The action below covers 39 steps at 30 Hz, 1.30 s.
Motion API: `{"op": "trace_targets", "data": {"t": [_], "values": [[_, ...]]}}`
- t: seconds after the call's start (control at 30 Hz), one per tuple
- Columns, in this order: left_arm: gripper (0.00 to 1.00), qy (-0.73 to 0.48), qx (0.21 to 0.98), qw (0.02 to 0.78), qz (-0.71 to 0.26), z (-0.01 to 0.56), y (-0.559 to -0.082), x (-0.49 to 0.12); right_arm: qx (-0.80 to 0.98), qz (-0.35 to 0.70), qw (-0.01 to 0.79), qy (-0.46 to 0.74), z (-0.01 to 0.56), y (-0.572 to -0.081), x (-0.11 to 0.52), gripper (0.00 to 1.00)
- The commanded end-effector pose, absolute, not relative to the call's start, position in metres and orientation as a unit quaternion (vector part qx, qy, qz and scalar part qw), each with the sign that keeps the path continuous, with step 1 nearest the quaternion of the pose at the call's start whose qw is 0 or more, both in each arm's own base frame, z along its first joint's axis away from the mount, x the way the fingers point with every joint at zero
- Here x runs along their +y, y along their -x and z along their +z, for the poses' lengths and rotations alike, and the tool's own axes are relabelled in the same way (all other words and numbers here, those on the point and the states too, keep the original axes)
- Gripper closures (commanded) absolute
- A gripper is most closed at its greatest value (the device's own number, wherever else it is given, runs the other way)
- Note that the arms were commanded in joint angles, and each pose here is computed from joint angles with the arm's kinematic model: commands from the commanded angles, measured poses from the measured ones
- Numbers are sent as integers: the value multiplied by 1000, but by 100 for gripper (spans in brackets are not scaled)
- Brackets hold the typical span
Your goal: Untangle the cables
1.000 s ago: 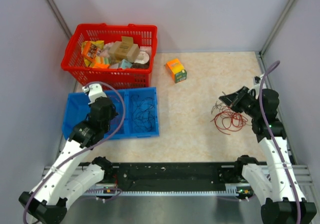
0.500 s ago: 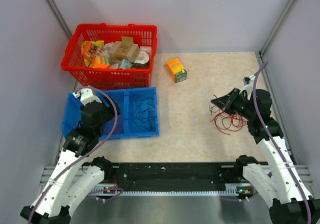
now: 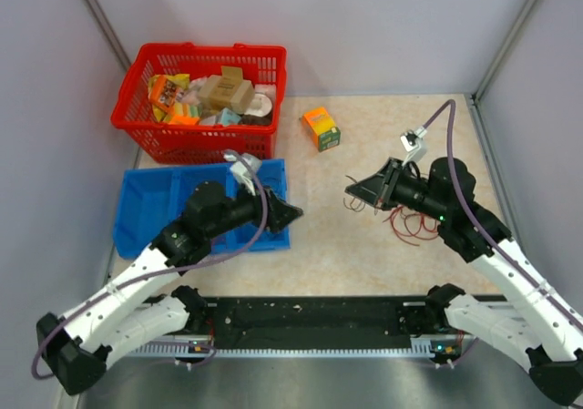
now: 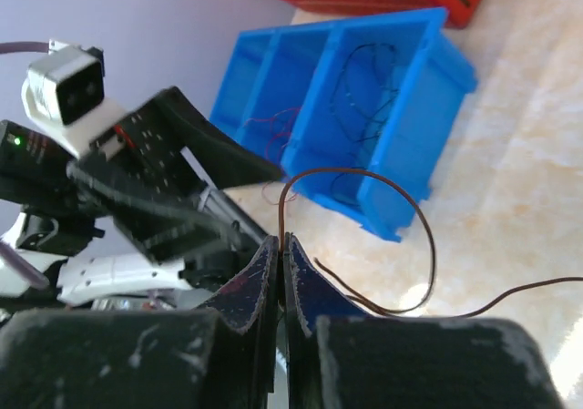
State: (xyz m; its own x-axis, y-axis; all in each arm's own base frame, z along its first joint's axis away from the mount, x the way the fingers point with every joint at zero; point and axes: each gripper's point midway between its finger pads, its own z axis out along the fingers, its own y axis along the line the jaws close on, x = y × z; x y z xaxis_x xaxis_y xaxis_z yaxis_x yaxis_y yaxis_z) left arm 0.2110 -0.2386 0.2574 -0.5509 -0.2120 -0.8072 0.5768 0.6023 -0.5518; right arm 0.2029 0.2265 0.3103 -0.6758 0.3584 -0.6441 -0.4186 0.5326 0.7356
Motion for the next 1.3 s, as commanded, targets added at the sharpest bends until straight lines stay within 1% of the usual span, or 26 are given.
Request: {"op": "trace_targets", "data": {"t": [0.0,0.07,0.1,0.17,0.23,0.27,0.3,0.33,0.4,0.43,0.47,0.57,0.7,0.8,0.9,1.0,1.13,1.27], "values": [[27,-246,670,472,-518,295,-164,-302,740,549,387,31,337,-193,253,100],[27,-259,658,471,-527,294,-155,-320,733,561,382,33,343,-189,258,100],[30,-263,660,469,-524,291,-153,-327,729,568,381,33,346,-187,259,100],[44,-251,691,472,-486,285,-163,-329,724,569,388,32,351,-186,257,100],[52,-215,734,485,-424,275,-181,-312,730,550,405,25,350,-188,248,100],[53,-172,761,497,-378,269,-194,-293,737,532,416,20,346,-190,242,100],[52,-113,790,516,-311,258,-212,-264,746,513,425,14,341,-192,235,100],[47,-40,809,528,-253,249,-223,-232,752,496,435,6,336,-195,229,100],[27,83,833,522,-161,227,-227,-169,760,468,450,-8,327,-199,217,100],[19,113,840,515,-128,217,-221,-145,764,460,452,-12,321,-201,215,100],[17,133,844,509,-107,208,-215,-126,767,455,452,-14,317,-201,214,100],[16,185,847,491,-89,186,-195,-92,776,449,442,-10,306,-202,217,100],[21,248,845,467,-78,164,-174,-62,784,441,436,-3,297,-206,220,100],[24,276,847,453,-36,148,-165,-43,784,441,436,-1,296,-206,220,100],[26,290,850,439,7,140,-164,-32,782,440,441,-3,297,-204,217,100],[30,313,846,430,28,136,-169,-26,780,439,445,-6,296,-203,214,100],[32,324,837,442,10,137,-188,-22,780,439,447,-7,296,-202,213,100],[37,329,857,397,5,104,-188,-25,780,437,448,-4,295,-202,212,100]]}}
